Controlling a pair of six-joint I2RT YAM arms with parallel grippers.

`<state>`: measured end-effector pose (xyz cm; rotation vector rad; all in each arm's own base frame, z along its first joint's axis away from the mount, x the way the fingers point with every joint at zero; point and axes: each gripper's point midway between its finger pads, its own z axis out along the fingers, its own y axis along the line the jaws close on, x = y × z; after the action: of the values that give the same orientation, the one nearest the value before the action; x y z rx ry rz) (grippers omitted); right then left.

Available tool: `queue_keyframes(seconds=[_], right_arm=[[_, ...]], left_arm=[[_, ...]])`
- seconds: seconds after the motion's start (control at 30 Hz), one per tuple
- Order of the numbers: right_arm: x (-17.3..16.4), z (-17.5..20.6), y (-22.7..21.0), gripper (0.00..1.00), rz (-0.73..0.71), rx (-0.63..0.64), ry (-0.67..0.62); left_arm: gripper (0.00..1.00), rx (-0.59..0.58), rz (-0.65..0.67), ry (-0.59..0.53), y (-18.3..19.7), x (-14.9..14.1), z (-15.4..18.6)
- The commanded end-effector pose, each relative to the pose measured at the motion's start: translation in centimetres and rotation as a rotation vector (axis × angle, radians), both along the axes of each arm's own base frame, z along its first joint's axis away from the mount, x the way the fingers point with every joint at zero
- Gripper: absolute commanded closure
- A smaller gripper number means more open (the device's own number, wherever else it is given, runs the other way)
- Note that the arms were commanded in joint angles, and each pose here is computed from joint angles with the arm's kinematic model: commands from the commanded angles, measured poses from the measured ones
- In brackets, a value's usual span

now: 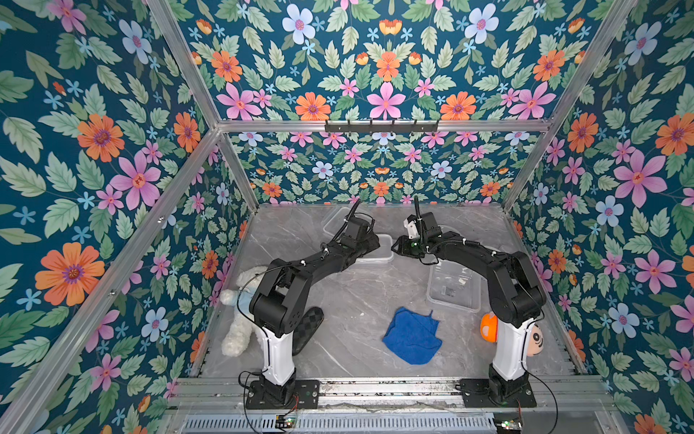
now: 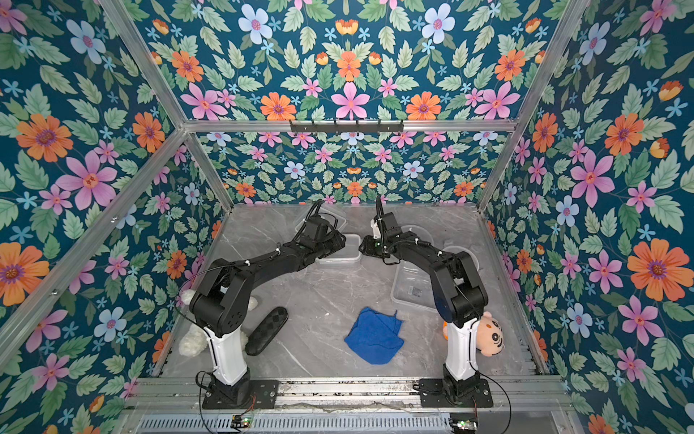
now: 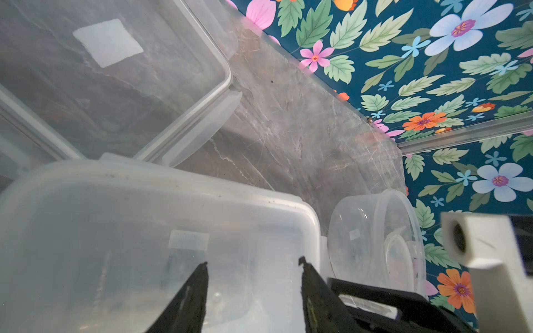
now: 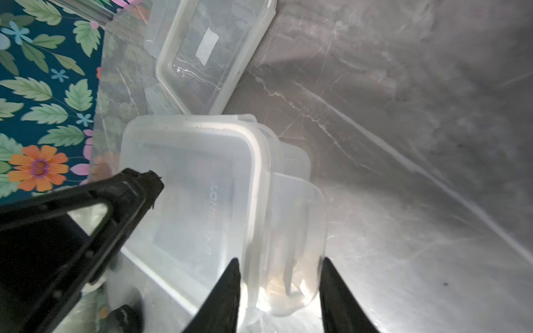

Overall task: Wipe the insides of the lunch boxes
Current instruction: Open the fastener of the lunch box.

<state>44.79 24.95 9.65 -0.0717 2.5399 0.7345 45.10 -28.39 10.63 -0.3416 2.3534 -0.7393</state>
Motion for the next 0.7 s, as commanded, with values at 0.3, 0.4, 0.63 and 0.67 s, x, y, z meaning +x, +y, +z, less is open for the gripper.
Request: queue_keyframes(seconds=[0.3, 0.4, 0.63, 0.67], right_arm=[[-2.9, 6.0, 1.0, 0.78, 0.100, -0.074, -0.051], [-2.6, 6.5, 3.8, 1.00, 0.168, -0.084, -0.048], [-1.2, 5.0, 7.7, 1.00, 0.217, -0.125, 0.012], [-1.0, 4.8, 8.0, 1.00, 0.218, -0.129, 0.021]], left_arm=[[0.42, 0.011, -0.030, -0.027, 4.6, -1.5, 9.3], [0.42, -0.049, 0.011, -0.010, 8.2, -1.0, 8.0], [0.41, -0.200, 0.011, 0.013, 10.7, -0.2, 3.4], [0.40, -0.222, -0.003, 0.008, 10.4, 0.1, 2.9]])
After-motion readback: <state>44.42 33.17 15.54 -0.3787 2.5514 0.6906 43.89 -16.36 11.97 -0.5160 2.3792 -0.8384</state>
